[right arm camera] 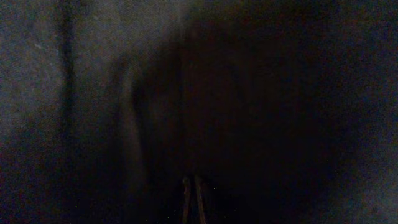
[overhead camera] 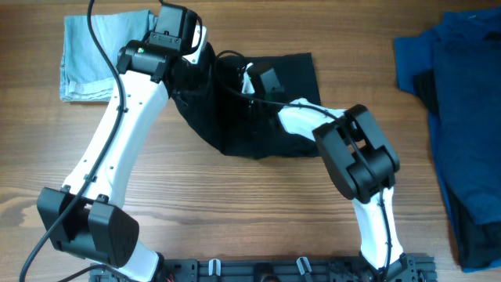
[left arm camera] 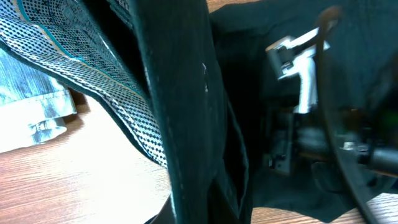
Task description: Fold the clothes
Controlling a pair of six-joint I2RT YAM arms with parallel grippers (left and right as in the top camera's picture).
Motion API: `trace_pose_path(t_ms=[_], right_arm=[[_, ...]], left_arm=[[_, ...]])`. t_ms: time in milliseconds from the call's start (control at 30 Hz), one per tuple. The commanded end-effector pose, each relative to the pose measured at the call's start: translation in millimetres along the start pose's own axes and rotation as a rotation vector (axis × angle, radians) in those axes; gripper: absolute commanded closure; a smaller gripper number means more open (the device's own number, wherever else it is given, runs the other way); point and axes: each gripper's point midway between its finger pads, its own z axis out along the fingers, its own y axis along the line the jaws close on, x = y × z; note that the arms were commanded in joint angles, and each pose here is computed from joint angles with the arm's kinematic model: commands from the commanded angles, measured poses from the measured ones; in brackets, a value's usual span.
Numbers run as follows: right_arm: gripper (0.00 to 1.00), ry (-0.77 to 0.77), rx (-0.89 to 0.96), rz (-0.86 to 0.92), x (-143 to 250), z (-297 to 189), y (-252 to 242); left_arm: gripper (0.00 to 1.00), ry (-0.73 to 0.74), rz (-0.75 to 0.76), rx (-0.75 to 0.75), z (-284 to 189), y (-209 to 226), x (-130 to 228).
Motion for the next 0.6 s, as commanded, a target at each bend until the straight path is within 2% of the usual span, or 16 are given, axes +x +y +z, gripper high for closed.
trace_pose_path(t_ms=[0,200,300,367,467,567], right_arm=[[0.96,0.038,-0.074,0.012,-3,-7,10],[0.96,0.008,-0.221,-0.029,-51,-75,29],[0.96,-0.001,-0.184,0.024,-64,-114,16],[0.96,0.005,-0.123,0.059,-65,-141,-4],[0.96,0.042,0.096,0.167,-49,-175,-66],[0.96,0.072,0.345,0.2,-32,-202,-123]], left_arm=[[0.96,-0.067,0.016,-0.002,-22,1,-12],[0.96,-0.068,0.02,0.01,-23,-4,-12],[0.96,-0.069,0.047,0.032,-24,-21,-11],[0.96,-0.076,0.077,0.05,-25,-36,-11],[0.96,-0.081,0.122,0.074,-27,-57,-9],[0.96,-0.095,0.123,0.088,-28,-68,-11]])
